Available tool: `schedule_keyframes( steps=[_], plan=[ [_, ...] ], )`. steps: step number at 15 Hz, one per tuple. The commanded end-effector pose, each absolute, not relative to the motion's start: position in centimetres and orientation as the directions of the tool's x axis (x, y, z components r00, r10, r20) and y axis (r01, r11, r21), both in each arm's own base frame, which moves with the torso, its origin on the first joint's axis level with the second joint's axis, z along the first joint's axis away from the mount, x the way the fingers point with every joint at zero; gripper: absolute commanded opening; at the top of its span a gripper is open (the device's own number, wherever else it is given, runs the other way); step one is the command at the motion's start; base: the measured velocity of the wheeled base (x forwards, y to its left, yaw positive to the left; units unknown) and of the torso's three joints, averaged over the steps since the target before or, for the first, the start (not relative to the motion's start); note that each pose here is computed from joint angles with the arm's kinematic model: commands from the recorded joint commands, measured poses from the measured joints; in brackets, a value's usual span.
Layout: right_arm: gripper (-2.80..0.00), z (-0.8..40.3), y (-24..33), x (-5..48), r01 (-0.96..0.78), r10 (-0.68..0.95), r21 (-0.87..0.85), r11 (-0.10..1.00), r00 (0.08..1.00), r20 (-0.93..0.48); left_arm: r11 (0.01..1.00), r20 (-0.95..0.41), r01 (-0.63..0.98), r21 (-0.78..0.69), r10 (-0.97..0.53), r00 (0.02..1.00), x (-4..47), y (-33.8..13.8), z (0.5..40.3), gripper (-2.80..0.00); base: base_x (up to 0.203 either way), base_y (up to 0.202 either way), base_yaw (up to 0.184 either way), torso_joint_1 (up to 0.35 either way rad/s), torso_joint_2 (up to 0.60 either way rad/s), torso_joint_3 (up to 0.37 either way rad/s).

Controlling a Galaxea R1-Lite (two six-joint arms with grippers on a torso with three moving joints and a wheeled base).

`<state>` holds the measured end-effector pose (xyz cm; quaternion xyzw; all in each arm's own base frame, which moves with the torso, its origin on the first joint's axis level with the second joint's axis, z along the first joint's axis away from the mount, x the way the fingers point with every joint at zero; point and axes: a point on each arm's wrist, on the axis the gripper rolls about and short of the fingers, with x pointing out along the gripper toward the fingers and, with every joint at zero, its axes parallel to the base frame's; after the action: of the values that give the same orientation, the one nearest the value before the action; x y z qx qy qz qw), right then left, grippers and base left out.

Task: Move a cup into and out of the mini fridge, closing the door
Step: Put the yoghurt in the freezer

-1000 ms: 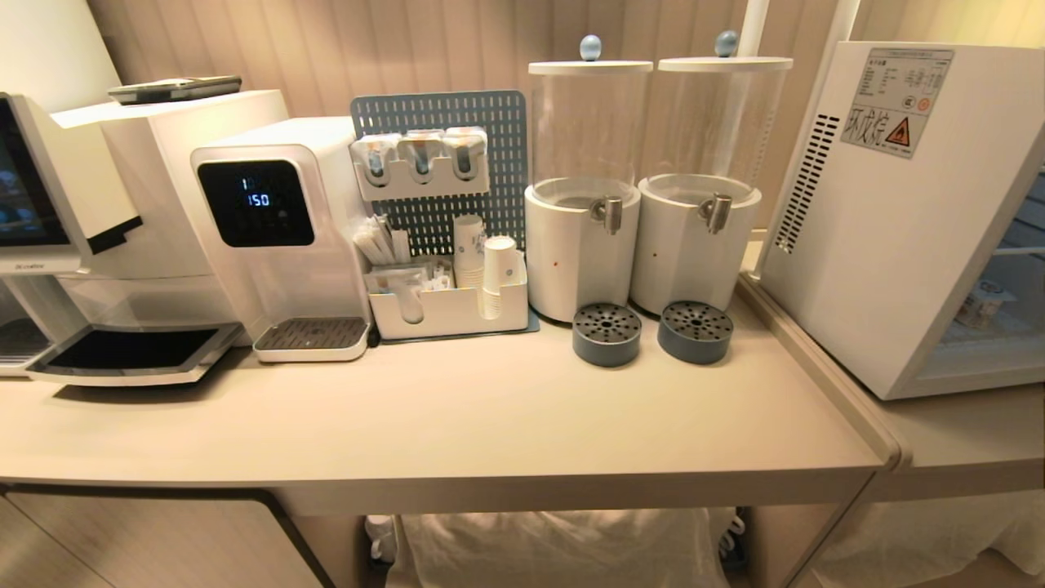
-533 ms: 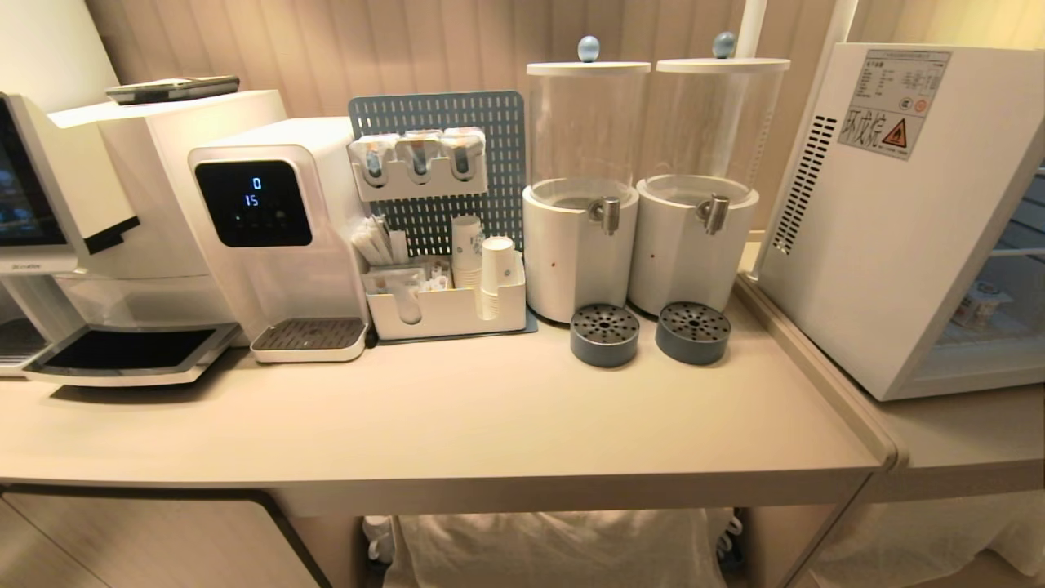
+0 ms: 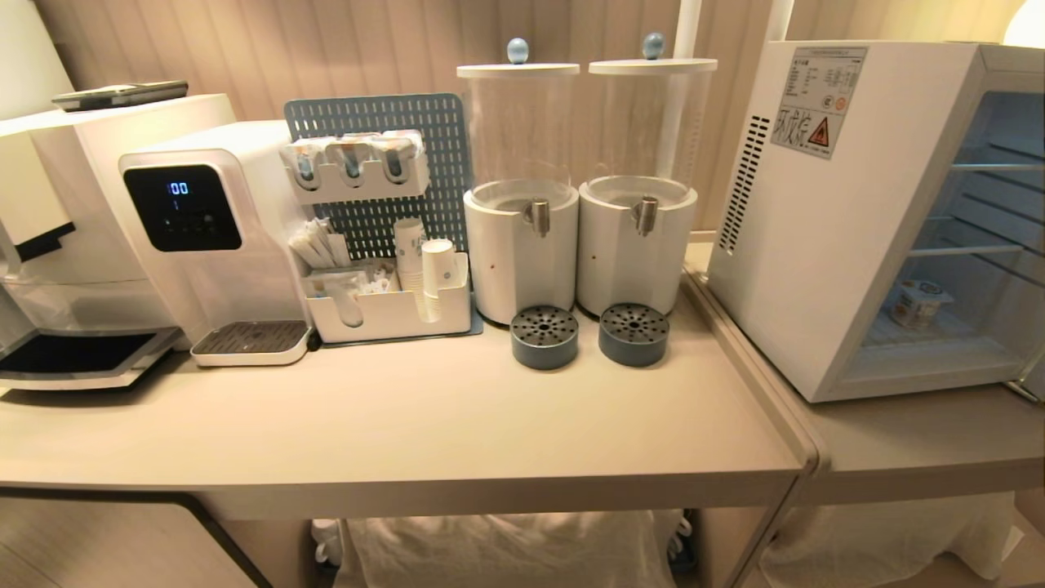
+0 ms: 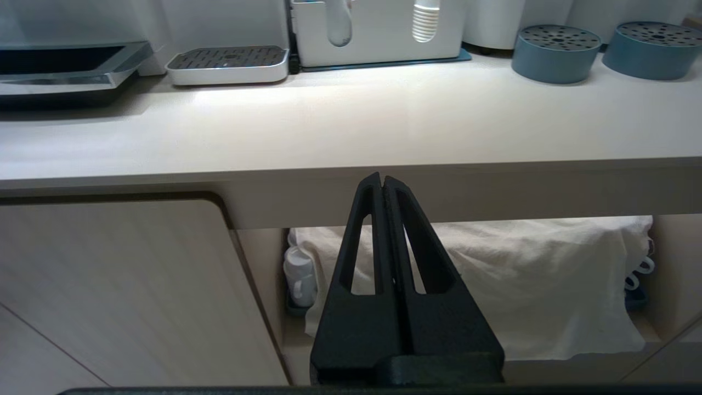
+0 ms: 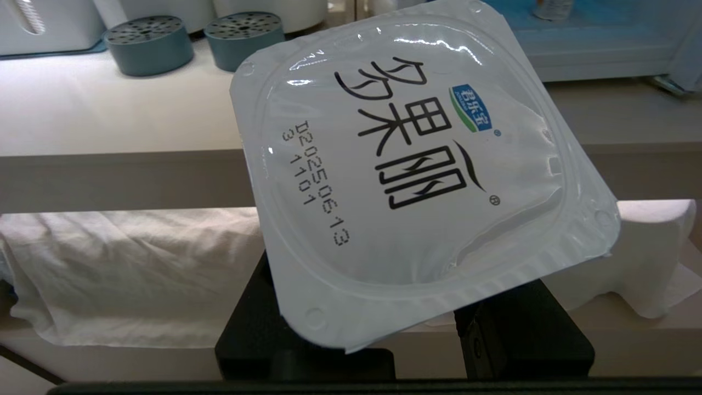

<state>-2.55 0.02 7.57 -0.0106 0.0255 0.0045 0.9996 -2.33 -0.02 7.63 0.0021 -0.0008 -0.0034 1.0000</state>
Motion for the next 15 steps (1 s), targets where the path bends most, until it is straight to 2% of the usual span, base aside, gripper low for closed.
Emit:
schedule_keyframes(
  steps=[1, 15],
  plan=[
    [-2.80, 7.57, 0.02, -2.54, -0.010, 0.009, -0.019, 1.000, 0.998, -0.054, 1.000, 0.000, 0.006, 0.003, -0.006, 1.000, -2.33, -0.02, 7.61, -2.80, 0.000, -0.195, -0.005, -0.002, 0.01, 0.007],
    [-2.80, 7.57, 0.02, -2.53, -0.010, 0.009, -0.019, 1.000, 0.998, -0.054, 1.000, 0.000, 0.006, 0.005, -0.006, 1.000, -2.33, -0.02, 7.61, -2.80, 0.000, -0.193, -0.001, 0.003, 0.00, 0.001]
  ],
)
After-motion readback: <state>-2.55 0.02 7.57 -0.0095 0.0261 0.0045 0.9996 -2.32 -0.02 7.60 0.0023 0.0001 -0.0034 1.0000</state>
